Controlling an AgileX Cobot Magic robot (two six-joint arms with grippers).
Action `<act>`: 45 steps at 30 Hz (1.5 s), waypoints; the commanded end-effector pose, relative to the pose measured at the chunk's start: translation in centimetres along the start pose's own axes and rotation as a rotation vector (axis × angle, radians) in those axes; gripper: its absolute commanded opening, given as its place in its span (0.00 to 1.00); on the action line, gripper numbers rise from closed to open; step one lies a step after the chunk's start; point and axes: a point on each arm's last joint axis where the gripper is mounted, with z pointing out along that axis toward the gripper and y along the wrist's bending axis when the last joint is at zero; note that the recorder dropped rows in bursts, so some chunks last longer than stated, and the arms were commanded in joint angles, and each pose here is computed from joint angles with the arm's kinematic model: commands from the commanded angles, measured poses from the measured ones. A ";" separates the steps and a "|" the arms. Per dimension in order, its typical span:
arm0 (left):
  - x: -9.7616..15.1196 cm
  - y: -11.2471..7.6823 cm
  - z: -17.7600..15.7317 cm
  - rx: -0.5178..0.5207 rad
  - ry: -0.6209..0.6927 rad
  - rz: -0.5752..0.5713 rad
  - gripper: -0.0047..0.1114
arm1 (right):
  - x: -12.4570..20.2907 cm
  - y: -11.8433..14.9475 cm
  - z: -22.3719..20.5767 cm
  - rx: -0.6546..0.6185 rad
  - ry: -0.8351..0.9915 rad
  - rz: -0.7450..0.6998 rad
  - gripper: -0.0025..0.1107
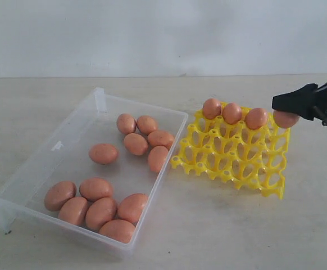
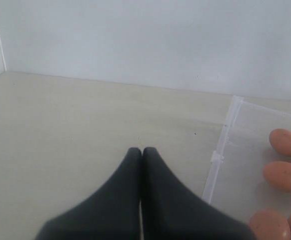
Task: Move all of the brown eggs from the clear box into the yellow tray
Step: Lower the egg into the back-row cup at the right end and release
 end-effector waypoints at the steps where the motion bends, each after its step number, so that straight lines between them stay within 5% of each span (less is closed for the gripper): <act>1: -0.2 -0.1 0.0 0.008 -0.010 0.006 0.00 | -0.7 -0.7 0.4 0.129 -0.038 -0.095 0.02; 12: -0.2 -0.1 0.0 0.008 -0.010 0.006 0.00 | 0.6 -0.6 3.4 0.115 -0.015 -0.327 0.02; 24: -0.2 -0.1 0.0 0.008 -0.010 0.006 0.00 | 1.0 -2.7 4.3 0.238 -0.102 -0.300 0.02; 45: -0.2 -0.1 0.0 0.008 -0.010 0.006 0.00 | 2.3 -4.4 5.5 0.278 -0.141 -0.304 0.02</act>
